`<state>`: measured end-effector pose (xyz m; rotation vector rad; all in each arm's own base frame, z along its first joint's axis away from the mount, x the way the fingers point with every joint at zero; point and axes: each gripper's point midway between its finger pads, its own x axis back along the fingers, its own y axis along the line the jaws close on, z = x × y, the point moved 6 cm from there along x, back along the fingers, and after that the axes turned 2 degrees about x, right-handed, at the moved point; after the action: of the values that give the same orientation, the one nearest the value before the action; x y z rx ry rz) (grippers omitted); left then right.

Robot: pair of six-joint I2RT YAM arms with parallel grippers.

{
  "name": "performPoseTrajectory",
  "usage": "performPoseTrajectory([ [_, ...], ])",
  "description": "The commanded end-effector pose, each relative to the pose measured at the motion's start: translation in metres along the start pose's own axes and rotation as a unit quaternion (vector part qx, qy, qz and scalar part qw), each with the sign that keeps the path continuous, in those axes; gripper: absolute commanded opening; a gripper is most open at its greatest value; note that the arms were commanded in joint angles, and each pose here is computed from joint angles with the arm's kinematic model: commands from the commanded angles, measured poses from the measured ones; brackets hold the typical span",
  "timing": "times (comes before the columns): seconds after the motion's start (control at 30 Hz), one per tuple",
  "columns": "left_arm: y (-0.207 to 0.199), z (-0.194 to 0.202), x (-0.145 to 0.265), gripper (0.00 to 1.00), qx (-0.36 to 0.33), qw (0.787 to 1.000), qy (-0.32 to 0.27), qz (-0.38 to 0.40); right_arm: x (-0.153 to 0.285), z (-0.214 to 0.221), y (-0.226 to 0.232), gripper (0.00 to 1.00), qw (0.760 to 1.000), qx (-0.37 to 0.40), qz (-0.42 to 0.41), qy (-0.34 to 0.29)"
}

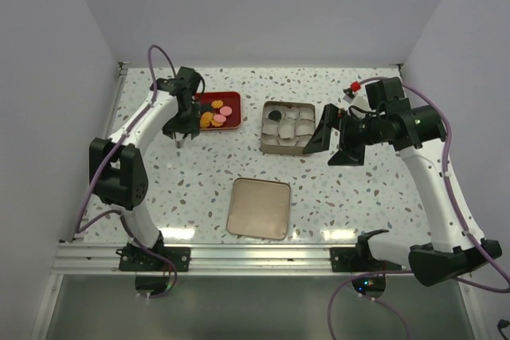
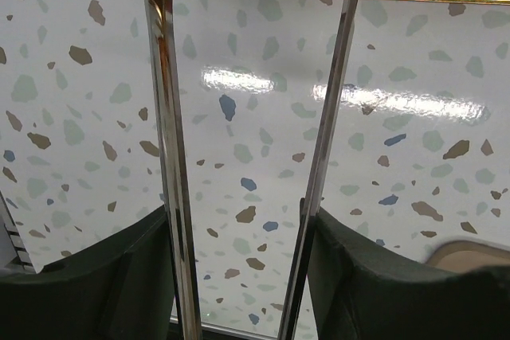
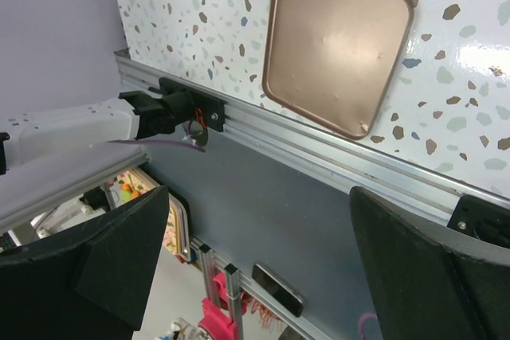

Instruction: Pack the cookies

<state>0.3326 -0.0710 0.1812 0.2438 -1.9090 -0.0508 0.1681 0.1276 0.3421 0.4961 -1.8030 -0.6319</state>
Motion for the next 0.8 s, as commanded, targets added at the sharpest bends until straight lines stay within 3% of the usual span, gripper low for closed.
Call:
performPoseTrajectory([
  [0.0, 0.001, -0.012, -0.009, 0.63, -0.002, 1.000, -0.014, 0.005, 0.004, -0.003, 0.004, 0.99, 1.000, 0.017, -0.013, -0.004],
  [0.47, -0.004, -0.027, -0.034, 0.61, -0.012, 1.000, 0.004, 0.008, -0.002, -0.008, 0.002, 0.99, 1.000, 0.014, -0.008, 0.001],
  [0.77, -0.004, -0.039, -0.048, 0.53, -0.013, 1.000, 0.012, 0.018, -0.004, -0.012, 0.003, 0.99, 1.000, 0.014, -0.005, 0.001],
])
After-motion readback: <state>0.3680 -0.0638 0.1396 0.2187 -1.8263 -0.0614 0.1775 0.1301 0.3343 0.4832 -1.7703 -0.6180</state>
